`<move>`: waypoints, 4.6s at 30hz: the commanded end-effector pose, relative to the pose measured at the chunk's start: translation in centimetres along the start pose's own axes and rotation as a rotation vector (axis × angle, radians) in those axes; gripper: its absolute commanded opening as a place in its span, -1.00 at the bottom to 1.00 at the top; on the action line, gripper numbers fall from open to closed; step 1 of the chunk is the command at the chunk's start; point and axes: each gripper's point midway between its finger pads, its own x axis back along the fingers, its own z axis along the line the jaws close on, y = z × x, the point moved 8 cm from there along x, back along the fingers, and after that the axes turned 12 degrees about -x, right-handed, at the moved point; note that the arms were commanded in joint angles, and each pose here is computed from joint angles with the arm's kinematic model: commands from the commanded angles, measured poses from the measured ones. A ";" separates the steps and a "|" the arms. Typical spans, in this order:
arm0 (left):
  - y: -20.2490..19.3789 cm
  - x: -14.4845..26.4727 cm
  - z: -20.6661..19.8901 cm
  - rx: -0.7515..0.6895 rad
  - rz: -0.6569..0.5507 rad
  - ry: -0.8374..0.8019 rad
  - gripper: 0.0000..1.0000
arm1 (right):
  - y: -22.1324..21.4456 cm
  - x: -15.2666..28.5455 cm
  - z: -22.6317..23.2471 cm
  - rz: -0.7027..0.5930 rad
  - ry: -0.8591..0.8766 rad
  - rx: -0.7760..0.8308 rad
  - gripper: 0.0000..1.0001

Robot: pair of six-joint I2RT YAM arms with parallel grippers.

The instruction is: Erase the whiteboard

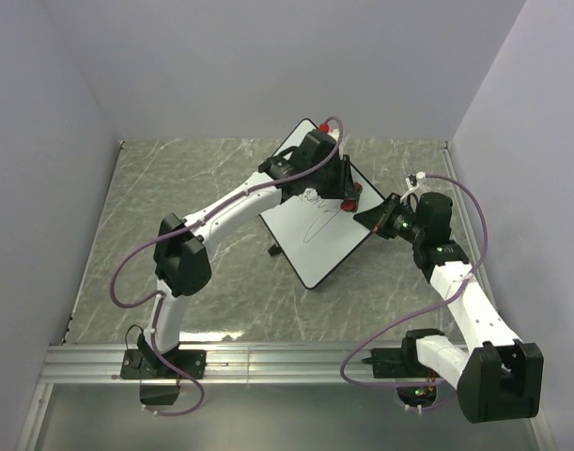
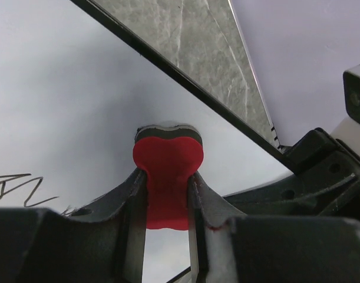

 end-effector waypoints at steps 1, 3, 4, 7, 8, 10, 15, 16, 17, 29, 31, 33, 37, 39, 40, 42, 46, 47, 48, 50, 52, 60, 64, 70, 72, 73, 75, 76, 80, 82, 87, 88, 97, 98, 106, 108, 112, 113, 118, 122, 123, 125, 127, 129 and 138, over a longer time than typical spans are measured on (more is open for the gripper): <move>-1.7 -0.1 -0.9 -0.013 0.059 -0.026 -0.99 | -2.7 0.3 -2.3 0.133 -0.100 -0.017 -1.00; -2.6 -0.1 -0.4 -0.005 0.071 -0.001 -0.99 | -2.7 0.3 -2.3 0.135 -0.101 -0.014 -1.00; -4.2 -0.6 0.7 0.007 0.108 0.036 -0.99 | -2.6 0.3 -2.3 0.133 -0.102 -0.013 -1.00; -7.0 -0.7 2.6 0.020 0.172 0.113 -0.99 | -2.7 0.3 -2.3 0.134 -0.101 -0.011 -1.00; -7.7 -0.8 3.3 0.025 0.183 0.154 -0.99 | -2.7 0.4 -2.4 0.133 -0.102 -0.013 -1.00; -10.1 -0.8 5.2 0.059 0.234 0.205 -0.99 | -2.8 0.4 -2.4 0.133 -0.098 -0.014 -1.00; -14.3 -1.0 10.4 0.167 0.373 0.339 -0.99 | -3.0 0.6 -2.4 0.132 -0.092 -0.014 -1.00; -14.8 -1.0 10.9 0.169 0.400 0.357 -0.99 | -3.0 0.6 -2.3 0.131 -0.089 -0.012 -1.00; -15.0 -0.9 11.2 0.165 0.408 0.372 -0.99 | -3.0 0.6 -2.3 0.133 -0.088 -0.012 -1.00; -19.9 0.6 13.2 0.220 0.459 0.454 -0.99 | -2.9 0.4 -1.6 0.130 -0.066 -0.018 -1.00; -21.3 0.9 13.5 0.241 0.465 0.453 -0.99 | -2.8 0.4 -1.5 0.130 -0.065 -0.019 -1.00; -22.2 1.2 13.4 0.249 0.470 0.444 -0.99 | -2.9 0.2 -1.5 0.135 -0.064 -0.017 -1.00; -21.6 0.9 12.4 0.227 0.452 0.438 -0.99 | -3.0 0.1 -1.4 0.142 -0.061 -0.012 -1.00; -19.9 0.4 11.0 0.198 0.414 0.415 -0.99 | -3.2 0.0 -1.6 0.147 -0.062 -0.014 -1.00; -19.4 0.4 10.7 0.190 0.416 0.416 -0.99 | -3.2 0.0 -1.5 0.146 -0.059 -0.012 -1.00; -17.2 -0.1 9.2 0.168 0.374 0.396 -0.99 | -3.4 0.0 -1.4 0.152 -0.055 -0.008 -1.00; -14.0 0.4 7.6 0.163 0.318 0.394 -0.99 | -3.5 0.0 -1.3 0.156 -0.056 -0.002 -1.00; -13.0 0.8 7.1 0.171 0.293 0.387 -0.99 | -3.5 0.0 -1.3 0.156 -0.058 0.000 -1.00; -12.5 1.0 6.8 0.175 0.277 0.380 -0.99 | -3.5 0.0 -1.3 0.157 -0.056 0.001 -1.00; -11.2 1.4 6.1 0.198 0.218 0.354 -0.99 | -3.5 0.0 -1.3 0.156 -0.055 -0.002 -1.00; -10.4 1.7 5.6 0.217 0.182 0.333 -0.99 | -3.5 0.0 -1.2 0.159 -0.053 -0.004 -1.00; -8.1 4.2 4.4 0.312 -0.024 0.225 -0.99 | -3.4 0.1 -0.7 0.156 -0.042 0.000 -1.00; -8.1 4.8 3.9 0.338 -0.074 0.153 -0.99 | -3.3 0.1 -0.5 0.156 -0.032 -0.006 -1.00; -6.1 3.3 2.8 0.306 -0.075 0.070 -0.99 | -3.4 0.1 -0.5 0.155 -0.020 -0.017 -1.00; -5.2 3.2 2.5 0.297 -0.076 0.069 -0.99 | -3.6 0.1 -0.5 0.157 -0.022 -0.018 -1.00; -4.4 3.1 2.1 0.286 -0.090 0.061 -0.99 | -3.7 0.1 -0.6 0.160 -0.021 -0.015 -1.00; -4.3 2.9 2.1 0.287 -0.082 0.068 -0.99 | -3.7 0.2 -0.7 0.157 -0.024 -0.017 -1.00; -4.4 2.8 2.3 0.285 -0.076 0.075 -0.99 | -3.7 0.3 -0.7 0.156 -0.023 -0.015 -1.00; -7.7 2.2 4.0 0.295 -0.008 0.125 -0.99 | -3.7 0.3 -0.7 0.155 -0.027 -0.012 -1.00; -10.4 1.9 5.4 0.303 0.033 0.158 -0.99 | -3.7 0.3 -0.6 0.155 -0.026 -0.009 -1.00; -15.1 1.8 7.9 0.322 0.097 0.228 -0.99 | -3.7 0.3 -0.6 0.155 -0.025 -0.007 -1.00; -16.2 1.9 8.4 0.331 0.114 0.239 -0.99 | -3.7 0.3 -0.7 0.154 -0.026 -0.007 -1.00; -14.1 2.0 8.3 0.302 0.084 0.239 -0.99 | -3.9 0.3 -0.7 0.157 -0.023 -0.008 -1.00; -13.5 2.1 8.0 0.296 0.084 0.240 -0.99 | -3.9 0.3 -0.8 0.157 -0.023 -0.008 -1.00; -4.4 0.6 3.9 0.181 -0.019 0.124 -0.99 | -4.3 0.5 -1.2 0.159 -0.033 -0.009 -1.00; -3.8 0.0 3.8 0.171 -0.013 0.123 -0.99 | -4.3 0.5 -1.2 0.159 -0.032 -0.005 -1.00; -3.4 -1.8 5.9 0.176 0.000 0.160 -0.99 | -4.2 0.7 -0.9 0.165 -0.040 0.008 -1.00; -3.6 -2.0 6.6 0.190 0.006 0.155 -0.99 | -4.0 0.7 -0.9 0.158 -0.047 0.015 -1.00; -6.9 -2.7 15.0 0.328 0.069 0.249 -0.99 | -3.8 1.0 -0.5 0.156 -0.054 0.025 -1.00; -8.7 -1.9 19.4 0.361 0.097 0.312 -0.99 | -3.7 1.0 -0.5 0.153 -0.062 0.027 -1.00; -9.0 -1.8 20.2 0.366 0.105 0.322 -0.99 | -3.7 1.0 -0.6 0.155 -0.065 0.028 -1.00; -8.9 -1.4 21.5 0.363 0.111 0.318 -0.99 | -3.8 0.9 -0.7 0.156 -0.070 0.024 -1.00; -8.4 -1.0 21.3 0.338 0.108 0.287 -0.99 | -3.7 0.9 -0.7 0.156 -0.070 0.022 -1.00; -7.4 -0.8 20.2 0.311 0.093 0.236 -0.99 | -3.7 0.7 -0.9 0.160 -0.075 0.020 -1.00; -5.8 -1.4 7.3 0.115 0.118 -0.005 -0.99 | -3.5 -0.2 -1.1 0.168 -0.078 0.004 -1.00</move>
